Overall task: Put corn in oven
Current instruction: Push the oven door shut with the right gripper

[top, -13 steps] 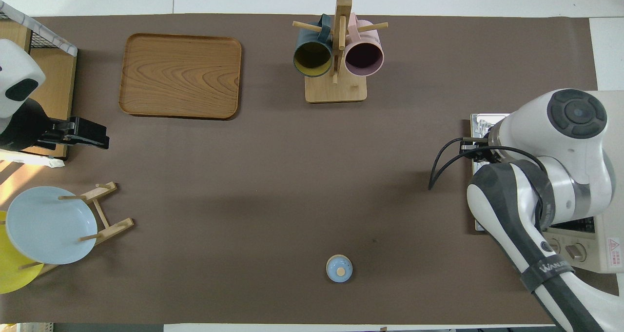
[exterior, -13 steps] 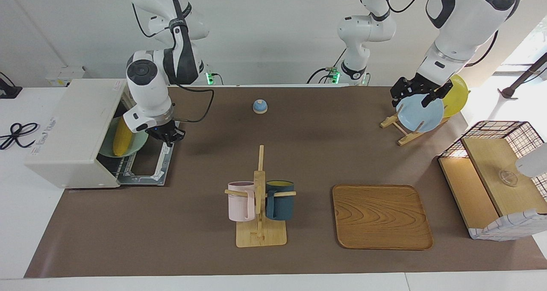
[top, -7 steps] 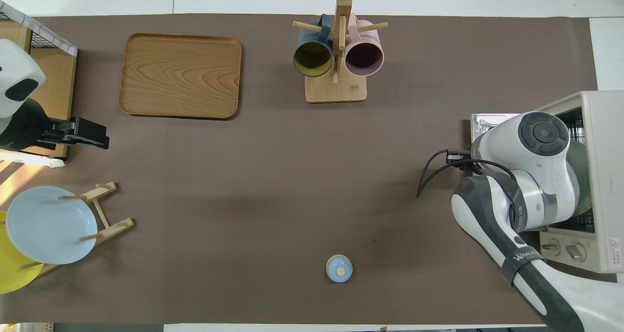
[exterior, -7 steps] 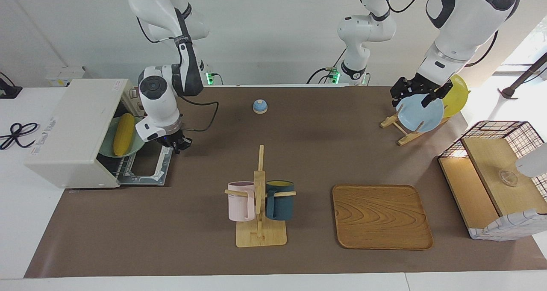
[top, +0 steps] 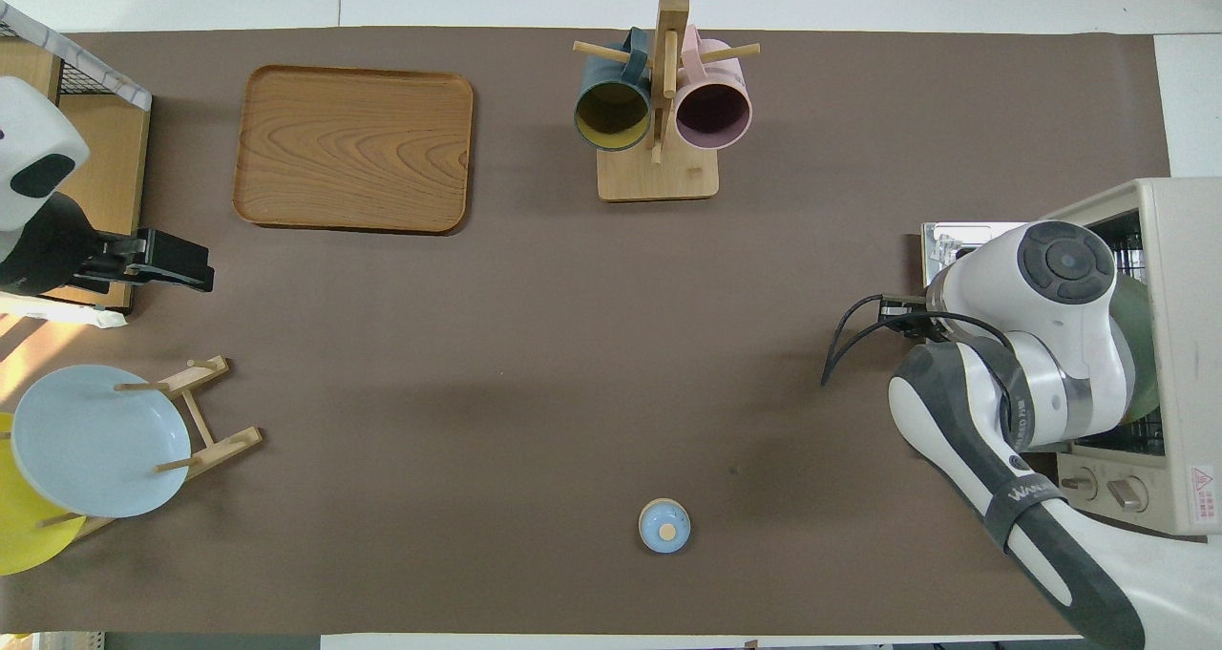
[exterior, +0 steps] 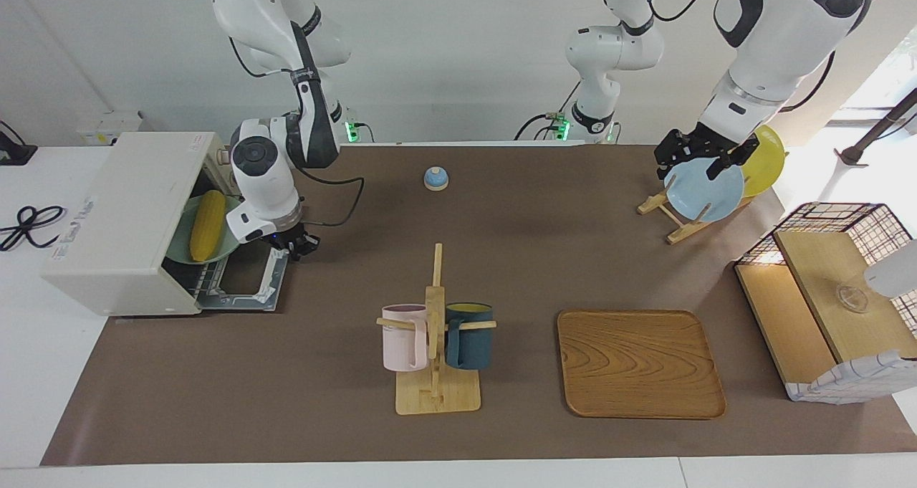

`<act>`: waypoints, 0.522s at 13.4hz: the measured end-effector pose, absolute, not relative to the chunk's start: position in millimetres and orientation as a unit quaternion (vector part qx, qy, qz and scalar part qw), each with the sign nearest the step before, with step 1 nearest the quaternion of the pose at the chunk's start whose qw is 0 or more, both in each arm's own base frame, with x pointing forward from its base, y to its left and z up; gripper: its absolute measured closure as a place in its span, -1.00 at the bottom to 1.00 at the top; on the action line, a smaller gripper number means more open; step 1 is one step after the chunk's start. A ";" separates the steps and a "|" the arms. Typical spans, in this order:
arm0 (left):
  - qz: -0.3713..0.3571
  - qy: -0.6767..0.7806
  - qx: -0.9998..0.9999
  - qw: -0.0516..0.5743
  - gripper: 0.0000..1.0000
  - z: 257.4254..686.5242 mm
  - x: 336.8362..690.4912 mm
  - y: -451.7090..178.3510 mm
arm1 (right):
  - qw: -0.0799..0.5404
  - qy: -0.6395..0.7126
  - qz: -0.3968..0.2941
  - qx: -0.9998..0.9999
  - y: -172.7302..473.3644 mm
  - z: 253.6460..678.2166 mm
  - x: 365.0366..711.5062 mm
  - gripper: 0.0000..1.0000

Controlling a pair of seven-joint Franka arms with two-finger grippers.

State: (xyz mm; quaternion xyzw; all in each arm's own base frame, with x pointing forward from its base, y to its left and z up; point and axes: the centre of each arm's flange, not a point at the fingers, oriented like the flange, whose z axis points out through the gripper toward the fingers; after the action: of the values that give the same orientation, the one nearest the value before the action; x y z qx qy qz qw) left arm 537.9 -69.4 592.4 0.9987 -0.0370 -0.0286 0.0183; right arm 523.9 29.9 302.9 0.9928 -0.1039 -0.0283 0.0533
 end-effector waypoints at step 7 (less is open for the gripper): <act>-0.029 -0.037 0.999 0.018 -1.00 592.4 537.9 -69.4 | 0.075 -0.070 -0.026 0.994 31.4 299.4 521.1 0.98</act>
State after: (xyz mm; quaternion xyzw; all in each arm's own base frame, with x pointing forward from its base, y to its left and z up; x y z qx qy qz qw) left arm 537.9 -69.4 592.4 0.9987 -0.0370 -0.0286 0.0183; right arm 521.1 31.4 299.4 0.9943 -0.0703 -0.0262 0.0753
